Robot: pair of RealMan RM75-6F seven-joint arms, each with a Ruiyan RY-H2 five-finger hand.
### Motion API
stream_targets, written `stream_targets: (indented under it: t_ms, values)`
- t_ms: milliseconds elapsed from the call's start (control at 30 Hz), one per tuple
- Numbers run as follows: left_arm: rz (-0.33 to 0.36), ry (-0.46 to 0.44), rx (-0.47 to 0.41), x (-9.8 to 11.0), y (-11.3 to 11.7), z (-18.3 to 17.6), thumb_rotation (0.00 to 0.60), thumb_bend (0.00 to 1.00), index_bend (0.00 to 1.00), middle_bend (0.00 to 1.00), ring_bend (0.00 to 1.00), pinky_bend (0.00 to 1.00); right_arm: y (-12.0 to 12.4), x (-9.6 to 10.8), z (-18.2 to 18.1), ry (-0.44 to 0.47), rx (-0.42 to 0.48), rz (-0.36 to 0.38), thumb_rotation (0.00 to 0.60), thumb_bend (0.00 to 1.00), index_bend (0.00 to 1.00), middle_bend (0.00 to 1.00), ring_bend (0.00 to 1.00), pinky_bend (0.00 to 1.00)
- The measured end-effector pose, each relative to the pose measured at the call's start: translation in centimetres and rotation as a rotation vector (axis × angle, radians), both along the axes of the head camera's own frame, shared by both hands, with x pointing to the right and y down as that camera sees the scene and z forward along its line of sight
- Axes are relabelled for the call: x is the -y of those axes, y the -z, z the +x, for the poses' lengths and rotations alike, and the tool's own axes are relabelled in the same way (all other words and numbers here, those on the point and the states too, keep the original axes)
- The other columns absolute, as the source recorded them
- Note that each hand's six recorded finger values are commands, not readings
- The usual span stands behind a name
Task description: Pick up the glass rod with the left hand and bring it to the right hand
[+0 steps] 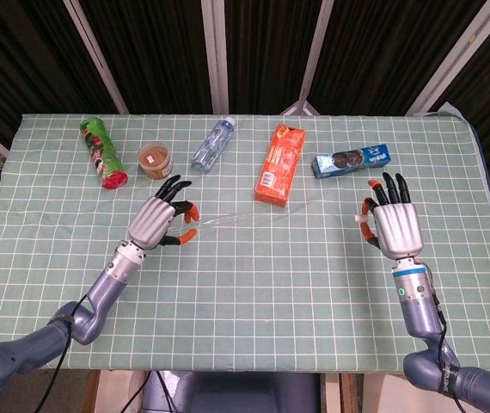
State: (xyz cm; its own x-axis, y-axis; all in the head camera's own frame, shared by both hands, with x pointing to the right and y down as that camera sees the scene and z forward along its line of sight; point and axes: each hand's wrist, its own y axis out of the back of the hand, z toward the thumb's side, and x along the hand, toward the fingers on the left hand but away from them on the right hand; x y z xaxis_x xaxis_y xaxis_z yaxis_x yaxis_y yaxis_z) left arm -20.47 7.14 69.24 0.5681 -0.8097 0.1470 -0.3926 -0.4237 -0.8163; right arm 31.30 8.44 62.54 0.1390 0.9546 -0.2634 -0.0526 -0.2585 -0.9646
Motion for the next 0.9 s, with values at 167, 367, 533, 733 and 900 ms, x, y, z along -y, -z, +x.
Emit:
stream_targets:
  t_ms: [167,367,533,733,900]
  values:
    - [0.002,0.015,-0.034,0.3,-0.5,1.6,0.6,0.7,0.56,0.62,0.13,0.0,1.4,1.2,-0.9,0.077,-0.018,0.07,0.6,0.42,0.6,0.22,0.05,0.0]
    - [0.005,0.023,-0.065,0.5,-0.7,3.5,0.6,0.7,0.56,0.62,0.13,0.0,2.6,2.1,-2.5,0.188,-0.042,0.143,0.6,0.42,0.6,0.22,0.05,0.0]
    - [0.015,0.016,-0.076,0.5,-0.6,4.4,0.6,0.7,0.56,0.62,0.13,0.0,3.3,2.5,-3.9,0.266,-0.056,0.191,0.6,0.42,0.6,0.22,0.05,0.0]
    - [0.013,0.024,-0.078,0.5,-0.6,4.7,0.6,0.7,0.56,0.62,0.13,0.0,3.6,2.8,-6.2,0.347,-0.05,0.231,0.6,0.42,0.6,0.22,0.05,0.0]
    - [0.022,0.026,-0.081,0.5,-0.4,4.9,0.6,0.7,0.56,0.62,0.13,0.0,3.6,2.4,-7.8,0.396,-0.043,0.245,0.6,0.42,0.6,0.22,0.05,0.0]
